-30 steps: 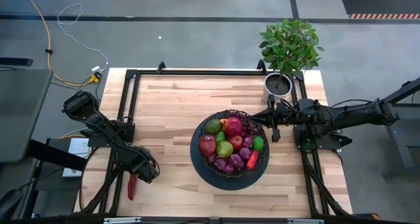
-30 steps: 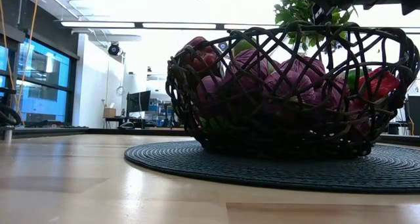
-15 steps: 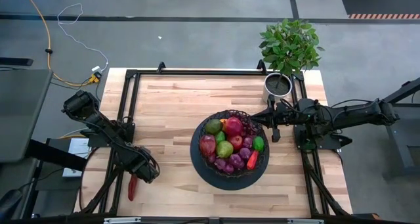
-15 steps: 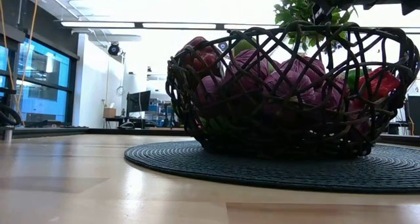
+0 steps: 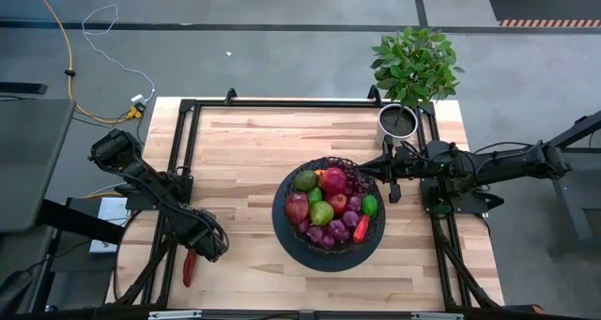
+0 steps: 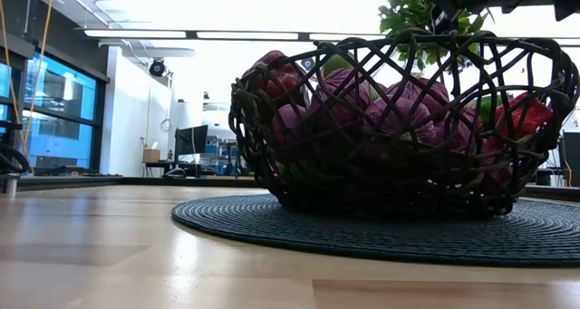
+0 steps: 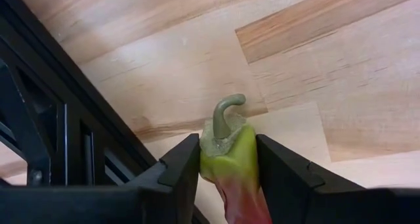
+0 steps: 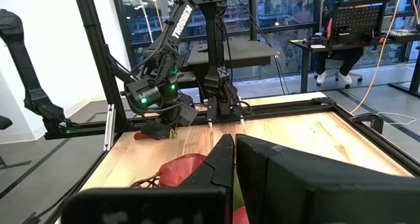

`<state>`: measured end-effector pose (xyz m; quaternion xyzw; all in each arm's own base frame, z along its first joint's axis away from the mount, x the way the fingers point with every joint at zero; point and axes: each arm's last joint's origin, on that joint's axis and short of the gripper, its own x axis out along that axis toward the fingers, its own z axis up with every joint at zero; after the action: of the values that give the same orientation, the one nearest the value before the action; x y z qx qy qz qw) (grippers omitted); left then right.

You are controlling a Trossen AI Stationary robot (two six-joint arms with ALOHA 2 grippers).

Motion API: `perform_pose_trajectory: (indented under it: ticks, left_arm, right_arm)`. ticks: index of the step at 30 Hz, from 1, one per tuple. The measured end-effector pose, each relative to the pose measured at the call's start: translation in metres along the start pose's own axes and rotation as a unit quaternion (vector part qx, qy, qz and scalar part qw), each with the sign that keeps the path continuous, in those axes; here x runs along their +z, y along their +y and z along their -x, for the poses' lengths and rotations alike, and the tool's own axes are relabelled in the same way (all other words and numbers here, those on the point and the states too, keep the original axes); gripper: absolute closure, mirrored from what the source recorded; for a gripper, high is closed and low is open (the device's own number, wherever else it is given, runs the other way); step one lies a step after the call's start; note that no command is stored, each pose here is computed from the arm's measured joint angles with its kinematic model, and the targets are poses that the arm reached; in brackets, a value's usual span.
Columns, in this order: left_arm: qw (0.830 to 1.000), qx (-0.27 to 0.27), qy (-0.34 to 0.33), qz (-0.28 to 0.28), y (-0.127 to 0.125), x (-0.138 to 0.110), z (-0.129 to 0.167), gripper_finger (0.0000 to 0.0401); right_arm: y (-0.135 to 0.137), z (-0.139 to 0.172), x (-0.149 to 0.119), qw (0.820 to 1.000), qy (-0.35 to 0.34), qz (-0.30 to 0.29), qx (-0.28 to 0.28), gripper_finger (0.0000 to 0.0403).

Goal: Build produce basket
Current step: Put the red chili pepper into the basket

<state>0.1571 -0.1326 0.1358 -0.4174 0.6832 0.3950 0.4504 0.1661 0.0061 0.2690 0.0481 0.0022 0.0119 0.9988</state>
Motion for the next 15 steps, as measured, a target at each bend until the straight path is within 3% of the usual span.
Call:
perform_pose_trajectory:
  ticks: [15]
  left_arm:
    - [1.0,-0.013,0.001,-0.024,-0.0005,-0.0018,0.0058,0.027]
  right_arm:
    - [-0.0001,0.0,-0.0001,1.0,0.0,0.0,0.0,0.0403]
